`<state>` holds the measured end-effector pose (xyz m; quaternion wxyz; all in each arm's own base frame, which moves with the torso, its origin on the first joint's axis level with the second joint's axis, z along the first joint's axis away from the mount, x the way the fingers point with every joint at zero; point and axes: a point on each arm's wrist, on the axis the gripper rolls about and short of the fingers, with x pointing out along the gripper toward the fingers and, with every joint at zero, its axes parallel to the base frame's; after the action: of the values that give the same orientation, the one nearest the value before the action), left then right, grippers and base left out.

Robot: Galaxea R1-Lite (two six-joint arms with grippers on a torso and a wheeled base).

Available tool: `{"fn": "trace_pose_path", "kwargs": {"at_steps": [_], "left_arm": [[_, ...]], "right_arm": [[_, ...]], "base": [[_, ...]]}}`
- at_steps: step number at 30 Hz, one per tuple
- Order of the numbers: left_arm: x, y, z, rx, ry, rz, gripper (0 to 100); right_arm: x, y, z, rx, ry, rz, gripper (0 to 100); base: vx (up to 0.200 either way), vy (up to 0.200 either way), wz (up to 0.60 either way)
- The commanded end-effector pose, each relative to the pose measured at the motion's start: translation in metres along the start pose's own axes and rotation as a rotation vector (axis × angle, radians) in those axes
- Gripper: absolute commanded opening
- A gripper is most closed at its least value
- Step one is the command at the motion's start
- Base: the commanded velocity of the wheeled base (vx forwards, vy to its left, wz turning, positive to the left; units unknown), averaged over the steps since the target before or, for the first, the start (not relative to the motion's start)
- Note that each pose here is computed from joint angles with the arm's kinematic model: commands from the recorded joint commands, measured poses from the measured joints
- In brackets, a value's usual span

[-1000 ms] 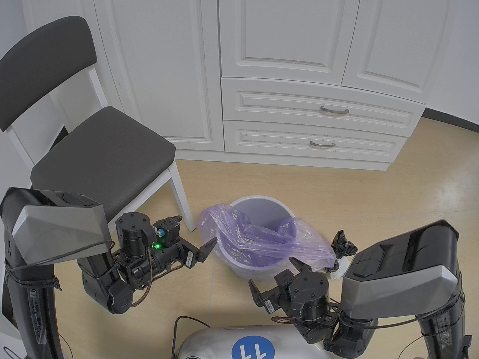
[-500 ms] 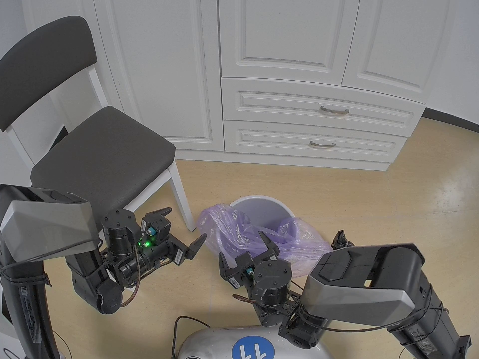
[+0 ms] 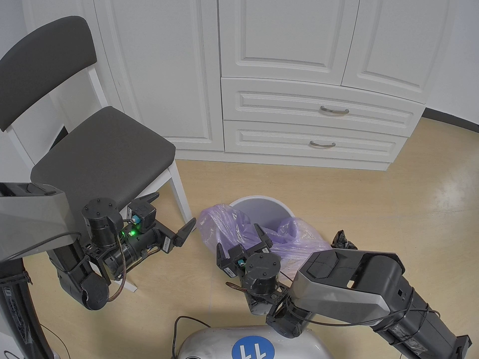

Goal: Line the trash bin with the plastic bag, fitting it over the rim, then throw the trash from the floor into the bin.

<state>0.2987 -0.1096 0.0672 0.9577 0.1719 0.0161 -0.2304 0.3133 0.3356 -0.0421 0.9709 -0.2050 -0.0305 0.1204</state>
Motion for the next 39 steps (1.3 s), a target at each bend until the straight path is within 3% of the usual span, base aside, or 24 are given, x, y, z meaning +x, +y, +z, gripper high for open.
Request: {"fn": "trace_pose_path", "kwargs": {"at_steps": [1,13,14,22,26,28,34,39], "left_arm": [[-0.004,0.007,0.008,0.004,-0.026,0.025,100],[-0.006,0.01,0.011,0.005,-0.035,0.034,100],[-0.006,0.01,0.011,0.005,-0.035,0.034,100],[-0.007,0.011,0.012,0.005,-0.039,0.037,100],[-0.007,0.012,0.013,0.005,-0.042,0.04,100],[-0.007,0.013,0.013,0.005,-0.042,0.043,100],[-0.005,0.012,0.011,0.014,-0.039,0.036,100],[-0.005,0.011,0.008,0.039,-0.028,0.031,100]], "right_arm": [[0.009,0.0,-0.012,-0.009,0.019,-0.015,100],[0.02,-0.018,-0.025,-0.03,0.067,-0.071,100],[0.02,-0.017,-0.026,-0.031,0.068,-0.071,0],[0.02,-0.028,-0.02,-0.026,0.066,-0.087,0],[0.02,-0.046,0.001,-0.022,0.051,-0.105,0],[0.03,-0.069,0.017,-0.037,0.03,-0.148,0],[0.054,-0.102,0.019,-0.077,0.082,-0.145,0],[0.084,-0.106,0.019,-0.065,0.069,-0.179,0]], "base": [[0.0,0.0,0.0],[0.0,0.0,0.0],[0.0,0.0,0.0],[0.0,0.0,0.0],[0.0,0.0,0.0],[0.0,0.0,0.0],[0.0,0.0,0.0],[0.0,0.0,0.0]]}}
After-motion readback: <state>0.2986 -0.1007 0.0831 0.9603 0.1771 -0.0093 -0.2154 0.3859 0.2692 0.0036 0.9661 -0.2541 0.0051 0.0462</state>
